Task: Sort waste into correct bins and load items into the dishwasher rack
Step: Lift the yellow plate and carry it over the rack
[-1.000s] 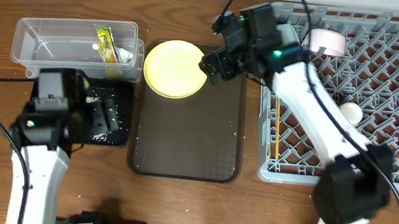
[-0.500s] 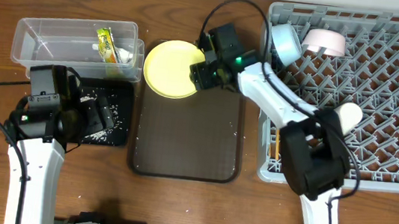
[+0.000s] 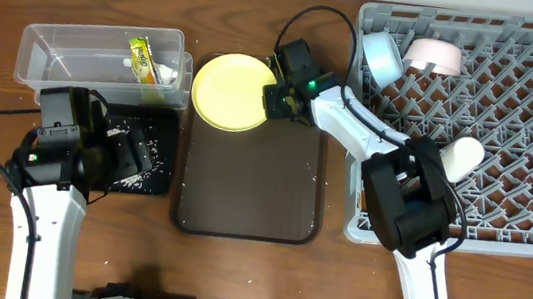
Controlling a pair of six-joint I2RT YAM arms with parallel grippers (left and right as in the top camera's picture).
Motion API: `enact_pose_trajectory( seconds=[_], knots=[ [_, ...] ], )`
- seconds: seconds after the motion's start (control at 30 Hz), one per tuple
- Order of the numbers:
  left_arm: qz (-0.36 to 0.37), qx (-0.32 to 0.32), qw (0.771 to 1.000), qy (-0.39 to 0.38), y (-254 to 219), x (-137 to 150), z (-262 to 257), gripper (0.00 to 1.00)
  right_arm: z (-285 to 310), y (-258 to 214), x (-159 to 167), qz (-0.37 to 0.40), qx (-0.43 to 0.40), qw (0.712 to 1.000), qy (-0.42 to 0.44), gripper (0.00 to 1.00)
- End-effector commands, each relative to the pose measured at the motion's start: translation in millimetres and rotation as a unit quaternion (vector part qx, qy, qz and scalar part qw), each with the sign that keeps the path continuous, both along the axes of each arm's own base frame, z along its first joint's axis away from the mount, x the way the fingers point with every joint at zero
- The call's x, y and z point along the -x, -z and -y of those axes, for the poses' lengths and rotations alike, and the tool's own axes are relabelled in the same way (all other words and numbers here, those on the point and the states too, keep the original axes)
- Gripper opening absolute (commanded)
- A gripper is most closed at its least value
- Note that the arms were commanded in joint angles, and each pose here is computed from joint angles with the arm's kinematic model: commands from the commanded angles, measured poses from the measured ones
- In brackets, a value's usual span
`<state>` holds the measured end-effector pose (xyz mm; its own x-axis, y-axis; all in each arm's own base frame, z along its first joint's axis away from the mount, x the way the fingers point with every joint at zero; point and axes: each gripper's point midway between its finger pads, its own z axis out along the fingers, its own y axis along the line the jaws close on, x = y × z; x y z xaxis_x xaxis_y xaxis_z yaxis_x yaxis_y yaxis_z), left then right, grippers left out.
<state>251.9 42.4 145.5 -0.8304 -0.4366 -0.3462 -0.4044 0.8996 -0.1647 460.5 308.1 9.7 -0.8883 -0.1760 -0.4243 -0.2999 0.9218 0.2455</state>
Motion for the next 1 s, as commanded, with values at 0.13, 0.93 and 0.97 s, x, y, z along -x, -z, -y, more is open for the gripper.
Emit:
enact_pose_trajectory(
  seconds=[0.13, 0.93, 0.97],
  knots=[
    [0.013, 0.002, 1.000, -0.001, -9.3, -5.4, -0.7, 0.93, 26.3, -16.1, -14.1, 0.007, 0.011, 0.999, 0.031, 0.01],
    [0.014, 0.002, 1.000, -0.001, -9.5, -6.1, -1.0, 0.93, 212.7, -255.5, 10.8, 0.201, 0.243, 0.945, 0.089, 0.01],
    [0.014, 0.002, 1.000, -0.001, -9.5, -6.1, -1.0, 0.93, 228.5, -260.6, 13.7, 0.202, 0.270, 0.935, 0.109, 0.01]
  ],
)
